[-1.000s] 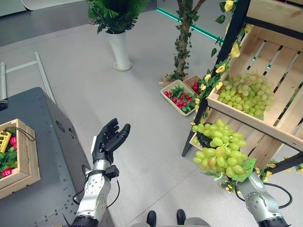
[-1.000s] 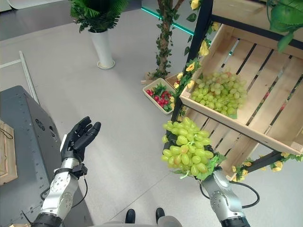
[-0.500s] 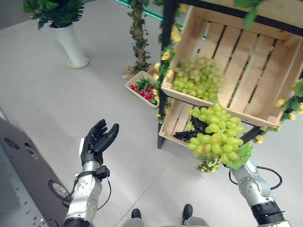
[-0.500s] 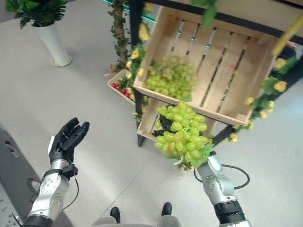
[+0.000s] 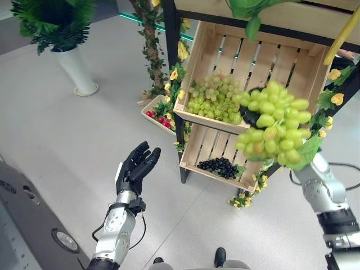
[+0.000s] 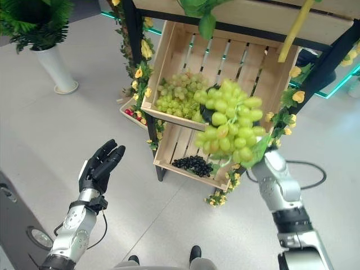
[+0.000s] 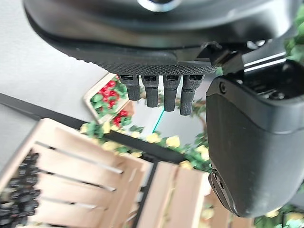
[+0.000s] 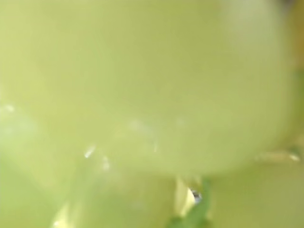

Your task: Pick up the fruits from the basket on one side to the basket on the other side

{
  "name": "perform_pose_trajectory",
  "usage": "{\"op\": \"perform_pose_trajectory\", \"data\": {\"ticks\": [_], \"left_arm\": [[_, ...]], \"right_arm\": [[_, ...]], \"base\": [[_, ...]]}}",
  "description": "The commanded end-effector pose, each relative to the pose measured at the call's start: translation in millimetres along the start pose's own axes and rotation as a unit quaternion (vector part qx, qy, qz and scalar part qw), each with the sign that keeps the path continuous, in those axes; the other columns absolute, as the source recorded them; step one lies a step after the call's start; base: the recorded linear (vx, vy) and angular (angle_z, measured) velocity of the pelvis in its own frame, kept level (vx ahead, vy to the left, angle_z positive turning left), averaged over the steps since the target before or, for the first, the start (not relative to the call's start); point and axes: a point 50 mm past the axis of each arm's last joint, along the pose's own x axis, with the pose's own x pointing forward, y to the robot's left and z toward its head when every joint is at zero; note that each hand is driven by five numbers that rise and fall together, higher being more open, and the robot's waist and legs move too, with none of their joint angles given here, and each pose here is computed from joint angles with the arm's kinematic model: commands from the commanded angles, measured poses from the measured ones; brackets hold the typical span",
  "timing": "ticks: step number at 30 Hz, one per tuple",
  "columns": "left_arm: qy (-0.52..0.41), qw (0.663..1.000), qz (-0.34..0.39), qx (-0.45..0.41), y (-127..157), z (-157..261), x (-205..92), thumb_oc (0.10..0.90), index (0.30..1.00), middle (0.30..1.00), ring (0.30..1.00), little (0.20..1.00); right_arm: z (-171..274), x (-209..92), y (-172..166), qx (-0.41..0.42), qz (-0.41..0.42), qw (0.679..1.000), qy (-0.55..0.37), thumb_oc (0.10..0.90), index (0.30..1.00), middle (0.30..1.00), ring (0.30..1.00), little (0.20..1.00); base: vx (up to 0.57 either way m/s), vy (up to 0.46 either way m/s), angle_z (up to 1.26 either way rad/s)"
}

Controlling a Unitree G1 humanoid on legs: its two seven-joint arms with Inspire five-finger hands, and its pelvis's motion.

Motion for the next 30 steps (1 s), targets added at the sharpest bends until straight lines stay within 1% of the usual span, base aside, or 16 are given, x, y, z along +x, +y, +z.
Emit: {"op": "perform_pose_trajectory", "data": {"ticks": [1,5,6,8,12,15,17,18,20,24,25,26,28,30], "left_arm": [[-0.082,0.995,-0.056,-0.004,-12.8,30.2,5.6,0.800,0.900,0.900,0.900,0.900],[-0.074,0.996,-0.059,0.002,-16.4,25.8,8.6,0.800,0.900,0.900,0.900,0.900],[-0.071,0.996,-0.049,0.005,-20.5,24.4,16.2,0.800,0.900,0.900,0.900,0.900],[-0.075,0.996,-0.048,0.007,-22.1,27.8,20.3,0.800,0.900,0.900,0.900,0.900],[-0.081,0.996,-0.039,0.019,-14.2,30.5,21.0,0.800,0.900,0.900,0.900,0.900],[-0.088,0.995,-0.050,0.014,-11.6,36.3,20.4,0.800,0.900,0.900,0.900,0.900],[-0.088,0.995,-0.055,0.012,-10.6,37.7,19.9,0.800,0.900,0.900,0.900,0.900],[-0.088,0.994,-0.061,0.012,-10.9,38.3,19.7,0.800,0.900,0.900,0.900,0.900],[-0.086,0.994,-0.063,0.014,-12.2,37.4,19.6,0.800,0.900,0.900,0.900,0.900],[-0.079,0.995,-0.064,0.013,-13.9,34.6,19.5,0.800,0.900,0.900,0.900,0.900],[-0.077,0.995,-0.061,0.013,-12.8,33.8,19.1,0.800,0.900,0.900,0.900,0.900],[-0.076,0.995,-0.060,0.013,-12.4,33.5,19.0,0.800,0.900,0.900,0.900,0.900],[-0.075,0.995,-0.058,0.014,-11.7,33.1,18.3,0.800,0.900,0.900,0.900,0.900],[-0.072,0.996,-0.057,0.019,-10.8,33.0,17.6,0.800,0.900,0.900,0.900,0.900]], "right_arm": [[53.9,34.6,18.1,-0.001,0.039,0.993,-0.107,0.400,0.300,0.300,0.300,0.300],[63.4,46.8,15.8,-0.006,0.026,0.994,-0.110,0.400,0.300,0.300,0.300,0.300],[64.3,48.4,16.6,-0.006,0.022,0.994,-0.106,0.400,0.300,0.300,0.300,0.300],[68.1,48.2,11.3,-0.009,0.017,0.995,-0.100,0.400,0.300,0.300,0.300,0.300],[83.5,49.9,-18.4,-0.037,-0.032,0.996,-0.081,0.400,0.300,0.300,0.300,0.300],[93.0,50.0,-42.2,-0.050,-0.088,0.993,-0.062,0.400,0.300,0.300,0.300,0.300],[93.7,50.1,-48.5,-0.056,-0.107,0.991,-0.053,0.400,0.300,0.300,0.300,0.300],[91.6,49.7,-57.2,-0.061,-0.142,0.987,-0.039,0.400,0.300,0.300,0.300,0.300],[90.7,49.6,-63.4,-0.062,-0.165,0.984,-0.029,0.400,0.300,0.300,0.300,0.300],[96.1,43.0,-85.3,-0.066,-0.230,0.971,-0.011,0.400,0.300,0.300,0.300,0.300],[102.2,39.1,-94.7,-0.080,-0.261,0.962,-0.006,0.400,0.300,0.300,0.300,0.300],[104.8,37.0,-98.4,-0.087,-0.273,0.958,-0.003,0.400,0.300,0.300,0.300,0.300],[113.1,29.9,-109.5,-0.111,-0.313,0.943,0.005,0.400,0.300,0.300,0.300,0.300],[122.6,20.6,-121.4,-0.151,-0.366,0.918,0.024,0.400,0.300,0.300,0.300,0.300]], "base": [[0.01,0.090,-0.06],[0.06,0.115,-0.08],[0.16,0.226,-0.11],[0.14,0.154,-0.20],[0.10,0.082,-0.05],[0.08,0.059,0.19],[0.06,0.033,0.19],[0.06,0.028,0.28],[0.05,0.021,0.28],[0.06,0.012,0.08],[0.07,0.007,0.08],[0.07,0.001,0.14],[0.06,-0.007,0.08],[0.05,-0.015,0.05]]}}
